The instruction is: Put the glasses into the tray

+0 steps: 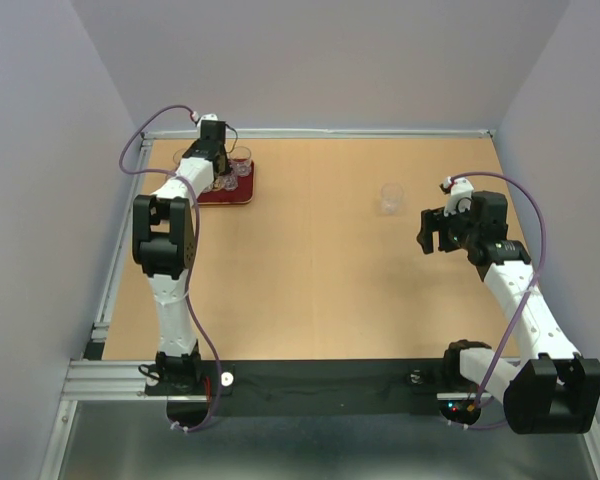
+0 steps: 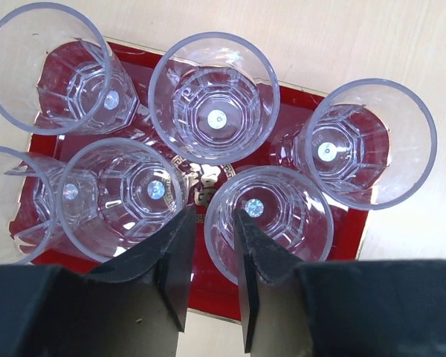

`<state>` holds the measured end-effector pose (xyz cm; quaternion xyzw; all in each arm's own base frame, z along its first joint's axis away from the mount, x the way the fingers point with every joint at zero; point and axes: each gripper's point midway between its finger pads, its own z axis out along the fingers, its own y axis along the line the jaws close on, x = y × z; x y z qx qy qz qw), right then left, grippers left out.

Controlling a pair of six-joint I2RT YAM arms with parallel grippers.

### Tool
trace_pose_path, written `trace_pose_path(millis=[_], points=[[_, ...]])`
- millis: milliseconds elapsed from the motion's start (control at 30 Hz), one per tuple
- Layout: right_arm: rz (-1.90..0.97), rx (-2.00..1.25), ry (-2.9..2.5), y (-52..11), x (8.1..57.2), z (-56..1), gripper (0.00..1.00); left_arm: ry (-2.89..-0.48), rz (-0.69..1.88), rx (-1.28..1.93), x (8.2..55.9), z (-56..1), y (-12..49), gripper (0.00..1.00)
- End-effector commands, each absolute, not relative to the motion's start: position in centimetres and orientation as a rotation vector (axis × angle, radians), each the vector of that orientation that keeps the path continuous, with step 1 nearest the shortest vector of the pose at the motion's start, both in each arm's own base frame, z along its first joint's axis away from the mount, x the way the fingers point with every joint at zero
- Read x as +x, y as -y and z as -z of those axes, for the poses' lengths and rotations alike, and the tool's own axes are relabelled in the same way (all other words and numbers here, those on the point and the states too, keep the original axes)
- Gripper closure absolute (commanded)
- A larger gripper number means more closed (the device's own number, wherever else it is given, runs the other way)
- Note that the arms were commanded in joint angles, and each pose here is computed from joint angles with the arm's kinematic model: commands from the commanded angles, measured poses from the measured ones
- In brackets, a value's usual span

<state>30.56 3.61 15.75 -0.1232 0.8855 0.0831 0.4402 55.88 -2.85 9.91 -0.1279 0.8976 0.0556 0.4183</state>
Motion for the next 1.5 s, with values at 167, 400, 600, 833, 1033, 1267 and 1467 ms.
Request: trace_pose_path(millis=[167,400,600,833,1033,1267,1467], points=[[-0.180,-0.302,-2.152,-3.1,31.3,-16.4,0.18,-2.125,-0.121,-0.343,56.9,-15.8,2.2,0.58],[-0.218,-0.342,-2.135,-3.8,31.0,-16.5,0.18,-2.019,-0.011,-0.314,55.9,-22.2,3.2,0.55],[-0.252,-0.371,-2.137,-4.4,30.9,-16.3,0.18,-1.942,0.157,-0.248,52.7,-26.2,5.3,0.50],[-0.393,-0.369,-2.196,-6.0,33.5,-15.7,0.18,-1.888,0.282,-0.179,46.1,-28.4,6.5,0.25],[-0.470,-0.270,-2.230,-6.5,39.4,-16.9,0.18,-1.775,0.314,-0.155,39.2,-29.4,6.0,0.08],[-0.415,-0.158,-2.287,-5.2,44.9,-15.7,0.18,-1.775,0.213,-0.072,34.6,-26.7,4.7,0.08],[-0.357,-0.093,-2.323,-4.2,48.3,-14.5,0.19,-1.723,0.287,-0.015,33.1,-27.9,5.9,0.08]])
